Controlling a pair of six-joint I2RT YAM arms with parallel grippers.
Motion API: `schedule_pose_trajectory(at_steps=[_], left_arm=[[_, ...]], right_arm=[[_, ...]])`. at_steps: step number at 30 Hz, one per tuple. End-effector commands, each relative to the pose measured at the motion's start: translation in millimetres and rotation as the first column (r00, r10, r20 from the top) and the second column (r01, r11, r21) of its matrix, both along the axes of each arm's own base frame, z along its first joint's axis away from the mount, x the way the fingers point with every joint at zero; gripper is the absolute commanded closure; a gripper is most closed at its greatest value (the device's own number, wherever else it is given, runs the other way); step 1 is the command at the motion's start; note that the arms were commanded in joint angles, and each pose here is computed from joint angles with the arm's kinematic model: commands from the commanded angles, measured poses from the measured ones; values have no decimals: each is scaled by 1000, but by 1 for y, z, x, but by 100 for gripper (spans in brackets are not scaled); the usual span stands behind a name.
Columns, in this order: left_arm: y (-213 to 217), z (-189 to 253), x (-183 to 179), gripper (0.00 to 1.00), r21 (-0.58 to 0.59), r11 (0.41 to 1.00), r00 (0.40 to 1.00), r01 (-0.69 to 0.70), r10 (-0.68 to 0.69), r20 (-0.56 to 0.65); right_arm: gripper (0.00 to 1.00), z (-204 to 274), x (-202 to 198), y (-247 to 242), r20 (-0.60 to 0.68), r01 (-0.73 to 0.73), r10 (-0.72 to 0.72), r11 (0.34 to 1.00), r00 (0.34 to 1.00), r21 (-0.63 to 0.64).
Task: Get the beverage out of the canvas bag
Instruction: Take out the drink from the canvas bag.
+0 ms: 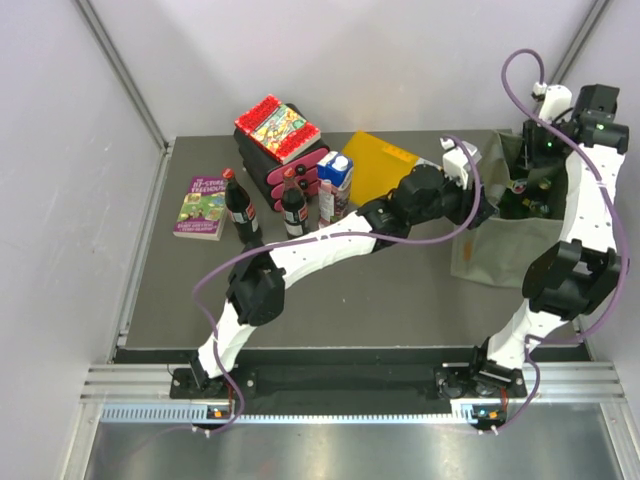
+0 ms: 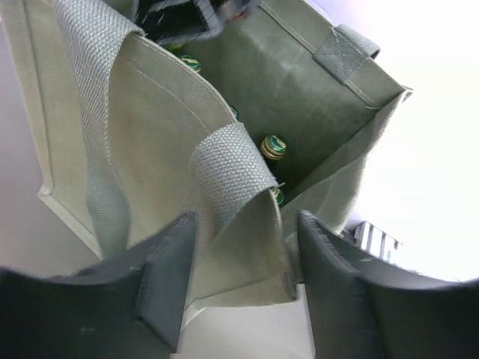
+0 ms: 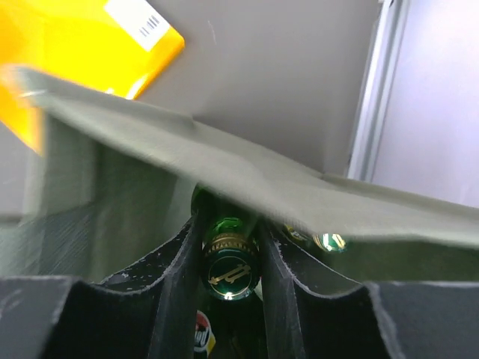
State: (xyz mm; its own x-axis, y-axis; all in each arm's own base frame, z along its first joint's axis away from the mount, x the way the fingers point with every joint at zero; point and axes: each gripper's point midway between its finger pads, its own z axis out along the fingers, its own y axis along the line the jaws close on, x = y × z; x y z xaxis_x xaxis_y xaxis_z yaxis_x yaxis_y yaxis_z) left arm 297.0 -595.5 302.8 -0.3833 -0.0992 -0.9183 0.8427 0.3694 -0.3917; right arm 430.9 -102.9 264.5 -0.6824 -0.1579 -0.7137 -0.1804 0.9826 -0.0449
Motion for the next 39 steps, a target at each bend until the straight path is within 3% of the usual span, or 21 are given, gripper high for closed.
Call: schedule_pose_trajectory(at_steps=[1, 11, 23, 26, 34, 39], left_arm=[[18, 46, 6, 36, -54, 998, 998, -33, 36, 45], [52, 83, 14, 23, -83, 995, 984, -52, 65, 164], [60, 97, 11, 22, -112, 993, 979, -30, 52, 196], [56, 102, 7, 19, -122, 992, 966, 17, 16, 260], [27, 120, -7, 13, -172, 961, 847, 217, -97, 523], [8, 118, 1, 11, -203, 947, 810, 248, -87, 580]], right_arm=[[100, 120, -11, 7, 312, -29, 57, 995, 948, -91], [100, 208, -44, 10, 485, 13, 49, 992, 873, -123], [100, 192, -54, 24, 460, -32, 65, 996, 886, -80], [100, 196, -57, 25, 464, -35, 72, 995, 883, -88], [100, 216, -65, 32, 500, -47, 87, 995, 862, -93], [100, 234, -72, 37, 541, -47, 93, 994, 836, -98]])
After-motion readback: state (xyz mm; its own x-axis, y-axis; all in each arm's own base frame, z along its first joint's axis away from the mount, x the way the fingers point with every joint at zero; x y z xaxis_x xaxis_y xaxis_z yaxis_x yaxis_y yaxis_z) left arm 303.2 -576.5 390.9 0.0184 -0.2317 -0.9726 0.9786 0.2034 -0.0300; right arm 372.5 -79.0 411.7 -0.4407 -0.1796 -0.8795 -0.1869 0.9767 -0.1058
